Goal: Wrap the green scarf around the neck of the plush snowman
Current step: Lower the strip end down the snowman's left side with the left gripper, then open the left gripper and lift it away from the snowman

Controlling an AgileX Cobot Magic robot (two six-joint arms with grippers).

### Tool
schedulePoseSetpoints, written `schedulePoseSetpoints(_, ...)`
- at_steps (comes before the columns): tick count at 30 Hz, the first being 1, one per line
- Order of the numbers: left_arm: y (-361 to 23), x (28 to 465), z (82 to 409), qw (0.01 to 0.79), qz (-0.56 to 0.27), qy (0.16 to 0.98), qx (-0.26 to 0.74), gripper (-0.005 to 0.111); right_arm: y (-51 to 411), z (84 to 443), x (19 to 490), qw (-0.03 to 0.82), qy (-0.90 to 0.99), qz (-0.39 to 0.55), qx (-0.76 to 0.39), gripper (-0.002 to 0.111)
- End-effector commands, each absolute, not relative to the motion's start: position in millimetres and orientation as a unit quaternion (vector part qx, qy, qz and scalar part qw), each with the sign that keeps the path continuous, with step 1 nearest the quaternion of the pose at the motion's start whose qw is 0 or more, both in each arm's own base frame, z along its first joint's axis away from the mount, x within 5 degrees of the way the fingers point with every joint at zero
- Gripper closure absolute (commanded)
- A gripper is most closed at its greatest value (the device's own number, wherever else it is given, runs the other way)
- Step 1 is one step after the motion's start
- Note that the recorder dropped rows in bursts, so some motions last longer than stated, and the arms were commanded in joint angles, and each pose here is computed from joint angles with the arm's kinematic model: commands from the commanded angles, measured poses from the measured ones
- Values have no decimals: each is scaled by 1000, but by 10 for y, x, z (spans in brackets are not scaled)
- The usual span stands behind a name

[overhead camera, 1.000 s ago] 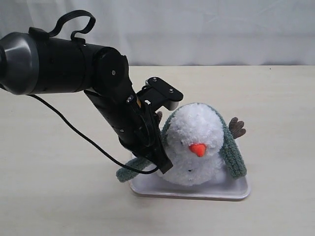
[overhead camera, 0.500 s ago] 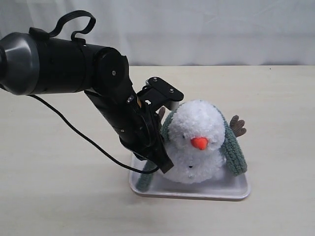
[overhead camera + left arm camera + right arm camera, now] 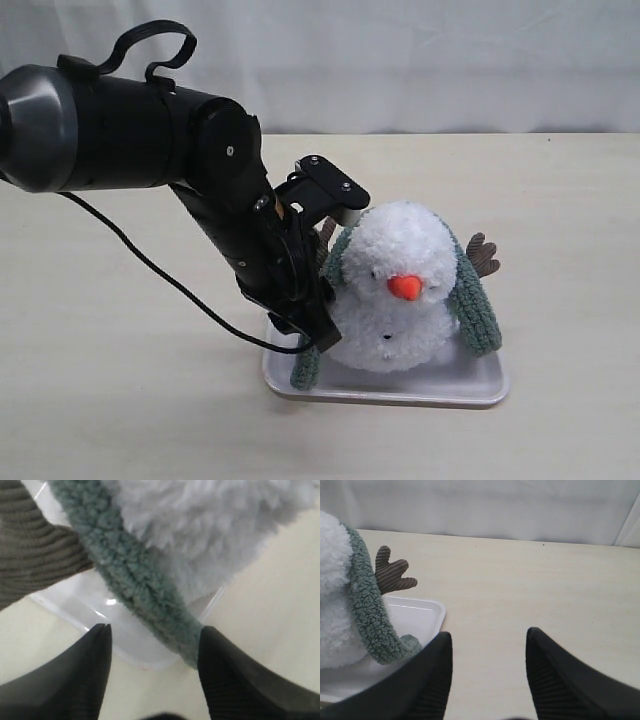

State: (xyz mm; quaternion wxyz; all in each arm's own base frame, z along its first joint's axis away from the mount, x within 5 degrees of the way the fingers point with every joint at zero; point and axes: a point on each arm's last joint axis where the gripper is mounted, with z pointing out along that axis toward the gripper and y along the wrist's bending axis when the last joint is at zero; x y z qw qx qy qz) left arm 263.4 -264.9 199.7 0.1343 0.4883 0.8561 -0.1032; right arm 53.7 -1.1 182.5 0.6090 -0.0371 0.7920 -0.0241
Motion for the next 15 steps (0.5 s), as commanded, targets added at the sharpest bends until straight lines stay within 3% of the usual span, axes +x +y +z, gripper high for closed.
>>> schedulePoseSetpoints(1, -2597, 2623, 2226, 175, -91, 843, 501, 57, -11, 1825, 536, 612, 790, -22, -34, 64)
schedulePoseSetpoints(9, -2606, 2620, 2728, 312, -132, 817, 466, 57, -11, 1825, 536, 612, 790, -22, -34, 64)
schedulePoseSetpoints(12, -2648, 2627, 2830, 347, -166, 811, 440, 57, -11, 1825, 536, 612, 790, -22, -34, 64)
schedulePoseSetpoints(15, -2709, 2586, 2860, 362, -173, 783, 475, 57, -11, 1825, 536, 612, 790, -22, -34, 64)
